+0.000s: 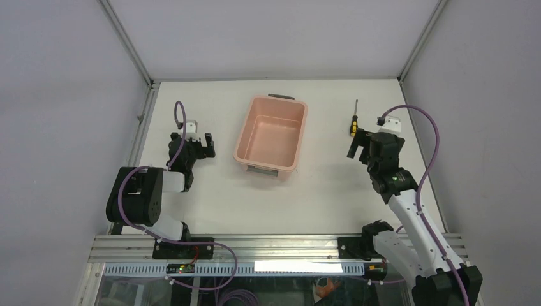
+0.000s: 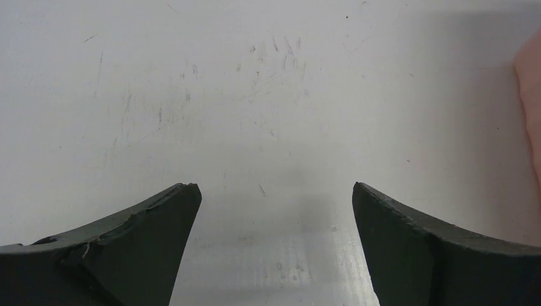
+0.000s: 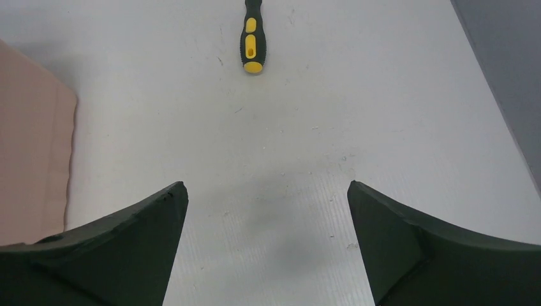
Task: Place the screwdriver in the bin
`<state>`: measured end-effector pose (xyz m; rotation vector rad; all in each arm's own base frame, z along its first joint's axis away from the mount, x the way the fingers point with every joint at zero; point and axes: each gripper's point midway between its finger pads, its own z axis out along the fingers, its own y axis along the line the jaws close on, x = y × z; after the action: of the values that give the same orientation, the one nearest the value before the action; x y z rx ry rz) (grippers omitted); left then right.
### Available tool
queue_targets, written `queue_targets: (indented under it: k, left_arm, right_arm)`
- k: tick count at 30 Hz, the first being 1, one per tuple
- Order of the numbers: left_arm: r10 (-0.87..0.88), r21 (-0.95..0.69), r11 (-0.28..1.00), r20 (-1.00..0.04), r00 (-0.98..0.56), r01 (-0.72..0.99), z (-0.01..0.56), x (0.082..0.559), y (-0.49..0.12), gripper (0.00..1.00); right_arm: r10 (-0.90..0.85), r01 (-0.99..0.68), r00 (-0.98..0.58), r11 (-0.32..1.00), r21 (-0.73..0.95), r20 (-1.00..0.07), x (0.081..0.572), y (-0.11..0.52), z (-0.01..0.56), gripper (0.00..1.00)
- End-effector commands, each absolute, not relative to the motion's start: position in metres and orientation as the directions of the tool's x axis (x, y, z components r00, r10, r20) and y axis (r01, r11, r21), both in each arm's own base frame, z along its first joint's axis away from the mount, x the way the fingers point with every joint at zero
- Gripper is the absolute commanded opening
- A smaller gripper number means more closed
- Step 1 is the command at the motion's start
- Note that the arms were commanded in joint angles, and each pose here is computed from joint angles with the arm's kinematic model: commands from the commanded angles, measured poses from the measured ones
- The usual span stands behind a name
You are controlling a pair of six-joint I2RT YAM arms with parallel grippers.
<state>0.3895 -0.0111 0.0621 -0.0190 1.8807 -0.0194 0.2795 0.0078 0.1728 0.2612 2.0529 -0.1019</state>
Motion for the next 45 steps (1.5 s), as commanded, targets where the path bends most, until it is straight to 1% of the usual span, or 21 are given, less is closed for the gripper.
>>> queue_targets:
  k: [1,6,7,9,12,17,19,24,27,29,33,35,37,39,40,41,42,43,44,45]
  left_arm:
    - [-0.039,-0.042,0.999,-0.967,-0.253,0.005,0.079,0.394,-0.016,0.99]
    - [-0.039,-0.042,0.999,-0.967,-0.253,0.006,0.079,0.394,-0.016,0.99]
    - [-0.039,-0.042,0.999,-0.967,-0.253,0.006,0.079,0.394,-0.016,0.99]
    - [-0.039,-0.042,0.999,-0.967,-0.253,0.007,0.079,0.394,-0.016,0.99]
    - [-0.039,-0.042,0.999,-0.967,-0.252,0.006,0.079,0.394,-0.016,0.99]
    - [-0.039,-0.042,0.999,-0.967,-0.253,0.006,0.079,0.394,-0.016,0.99]
    - [-0.039,-0.042,0.999,-0.967,-0.252,0.006,0.079,0.394,-0.016,0.99]
    - [-0.039,-0.042,0.999,-0.967,-0.253,0.006,0.079,0.394,-0.016,0.99]
    - [-0.039,-0.042,0.999,-0.967,-0.254,0.006,0.078,0.394,-0.016,0.99]
    - [-0.039,-0.042,0.999,-0.966,-0.254,0.007,0.078,0.394,-0.016,0.99]
    - [-0.039,-0.042,0.999,-0.967,-0.254,0.007,0.079,0.394,-0.016,0.99]
    - [-0.039,-0.042,0.999,-0.967,-0.253,0.006,0.079,0.394,-0.016,0.99]
    - [-0.039,-0.042,0.999,-0.967,-0.253,0.007,0.079,0.394,-0.016,0.99]
    - [-0.039,-0.042,0.999,-0.967,-0.253,0.006,0.079,0.394,-0.016,0.99]
    - [-0.039,-0.042,0.999,-0.967,-0.253,0.007,0.079,0.394,-0.016,0.99]
    - [-0.039,-0.042,0.999,-0.967,-0.252,0.006,0.079,0.394,-0.016,0.99]
    - [-0.039,-0.042,0.999,-0.967,-0.253,0.005,0.079,0.394,-0.016,0.99]
    - [-0.039,-0.042,0.999,-0.967,-0.253,0.006,0.079,0.394,-0.016,0.99]
    - [-0.039,-0.042,0.999,-0.967,-0.253,0.006,0.079,0.394,-0.016,0.99]
    - [-0.039,-0.042,0.999,-0.967,-0.252,0.006,0.079,0.394,-0.016,0.99]
  right_arm:
    - [0.187,0.244,-0.384,0.965,0.096,-0.904,0.292,0.011,0.194,0.99]
    - [0.205,0.253,-0.383,0.961,0.111,-0.901,0.306,0.014,0.212,0.99]
    - [0.2,0.262,-0.4,0.96,0.098,-0.895,0.312,0.014,0.215,0.99]
    - [0.162,0.249,-0.494,0.968,0.039,-0.854,0.326,0.014,0.211,0.99]
    - [0.147,0.256,-0.639,0.966,-0.029,-0.755,0.353,0.007,0.195,0.99]
    - [0.168,0.229,-0.75,0.973,-0.012,-0.64,0.413,-0.002,0.163,0.99]
    - [0.173,0.222,-0.803,0.975,-0.017,-0.57,0.43,-0.006,0.137,0.99]
    - [0.166,0.188,-0.856,0.982,0.004,-0.489,0.462,-0.007,0.098,0.96]
    - [0.168,0.174,-0.884,0.984,0.027,-0.436,0.472,-0.001,0.075,0.91]
    - [0.176,0.181,-0.899,0.983,0.025,-0.4,0.473,0.0,0.063,0.85]
    - [0.209,0.218,-0.906,0.976,0.017,-0.368,0.472,-0.011,0.043,0.68]
    - [0.216,0.229,-0.902,0.973,0.01,-0.374,0.473,-0.013,0.038,0.64]
    - [0.218,0.233,-0.893,0.972,0.011,-0.394,0.478,-0.014,0.035,0.62]
    - [0.239,0.265,-0.886,0.964,-0.012,-0.398,0.48,-0.021,0.031,0.56]
    - [0.251,0.281,-0.884,0.96,-0.019,-0.394,0.48,-0.024,0.03,0.49]
    - [0.259,0.29,-0.883,0.957,-0.021,-0.392,0.481,-0.026,0.031,0.38]
    - [0.259,0.289,-0.884,0.957,-0.02,-0.39,0.481,-0.027,0.033,0.2]
    - [0.252,0.281,-0.884,0.96,-0.016,-0.395,0.482,-0.026,0.036,0.11]
    - [0.24,0.267,-0.882,0.964,-0.011,-0.406,0.483,-0.026,0.043,0.04]
    - [0.226,0.253,-0.874,0.968,-0.004,-0.43,0.484,-0.025,0.057,0.01]
